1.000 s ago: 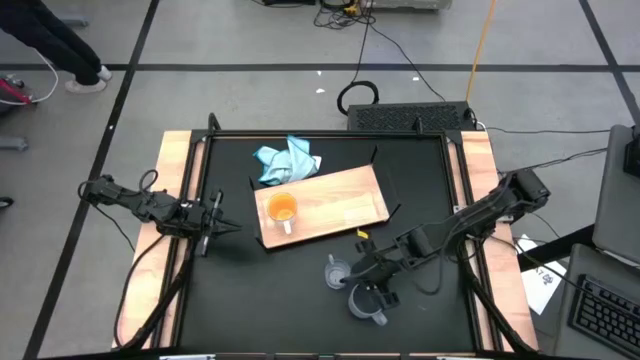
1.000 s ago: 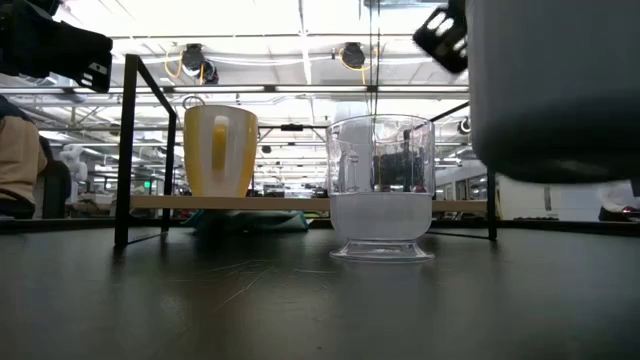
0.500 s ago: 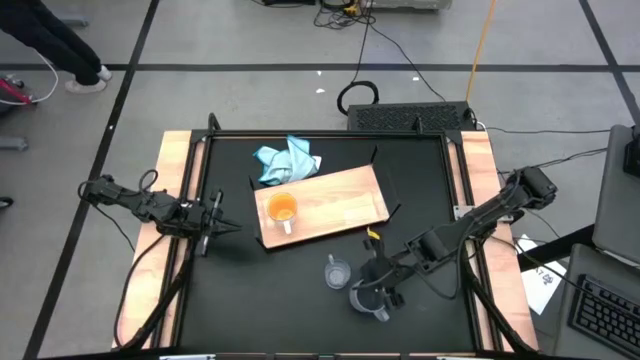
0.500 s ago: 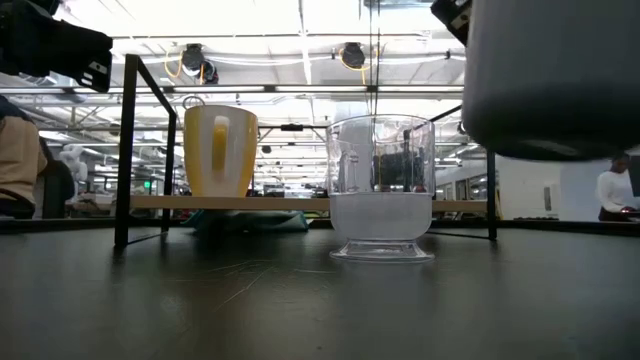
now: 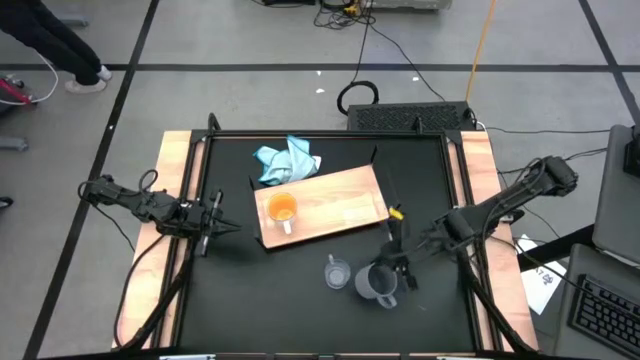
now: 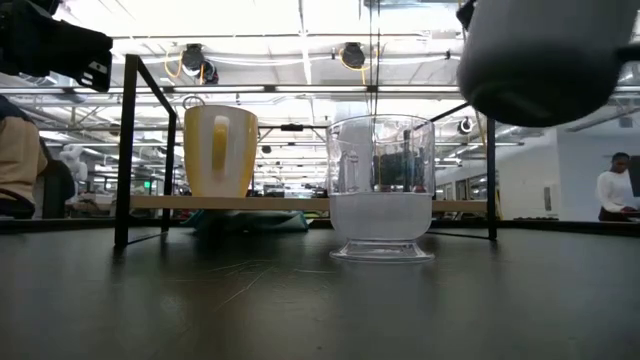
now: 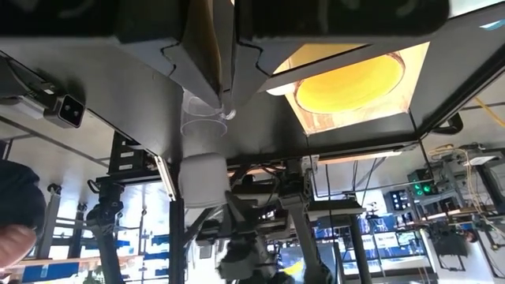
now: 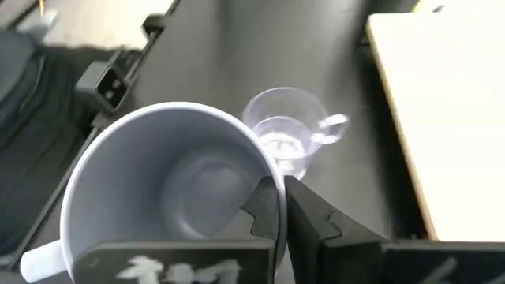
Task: Stack small to large cups/mugs on shelf
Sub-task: Put the gray mug on the shelf
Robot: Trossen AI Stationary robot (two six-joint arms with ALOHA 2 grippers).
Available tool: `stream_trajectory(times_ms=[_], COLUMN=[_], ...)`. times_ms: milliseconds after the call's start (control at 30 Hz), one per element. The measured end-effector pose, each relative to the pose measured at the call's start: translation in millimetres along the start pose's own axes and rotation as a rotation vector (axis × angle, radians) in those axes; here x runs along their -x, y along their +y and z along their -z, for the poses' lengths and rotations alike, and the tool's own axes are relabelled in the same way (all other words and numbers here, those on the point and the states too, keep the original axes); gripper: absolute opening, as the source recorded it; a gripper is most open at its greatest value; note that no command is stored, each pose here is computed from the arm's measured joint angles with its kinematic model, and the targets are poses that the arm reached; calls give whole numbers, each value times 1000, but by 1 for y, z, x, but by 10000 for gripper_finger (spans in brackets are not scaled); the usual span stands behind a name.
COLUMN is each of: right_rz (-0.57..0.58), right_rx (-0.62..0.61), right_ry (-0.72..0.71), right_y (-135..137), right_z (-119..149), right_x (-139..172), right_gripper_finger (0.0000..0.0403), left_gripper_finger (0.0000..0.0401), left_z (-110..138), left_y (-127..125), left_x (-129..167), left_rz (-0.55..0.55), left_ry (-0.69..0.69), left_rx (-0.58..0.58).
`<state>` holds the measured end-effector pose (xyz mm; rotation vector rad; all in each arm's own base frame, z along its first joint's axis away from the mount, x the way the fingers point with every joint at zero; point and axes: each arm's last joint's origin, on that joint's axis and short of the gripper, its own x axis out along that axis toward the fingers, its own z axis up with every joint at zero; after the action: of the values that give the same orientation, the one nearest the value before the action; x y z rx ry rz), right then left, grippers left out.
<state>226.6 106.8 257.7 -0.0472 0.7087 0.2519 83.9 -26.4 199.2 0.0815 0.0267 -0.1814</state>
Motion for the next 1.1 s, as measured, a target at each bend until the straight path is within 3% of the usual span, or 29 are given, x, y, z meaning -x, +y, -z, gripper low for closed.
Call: stream_trajectory(times_ms=[267,633,1100], right_rz=[11,29,65], right_rx=[-64,-70,-71], right_ry=[6,-47,-10], right_y=[-8,-16,-66], right_z=[30,24,-28], right_x=[2,1,22], right_gripper_finger=[0,0,0], left_gripper_finger=[33,33,33], left_z=[0,0,0], left_y=[0,0,0], left_x=[0,0,0], left_rz=[0,0,0], left_ry=[0,0,2], left_rx=[-1,-1,-1])
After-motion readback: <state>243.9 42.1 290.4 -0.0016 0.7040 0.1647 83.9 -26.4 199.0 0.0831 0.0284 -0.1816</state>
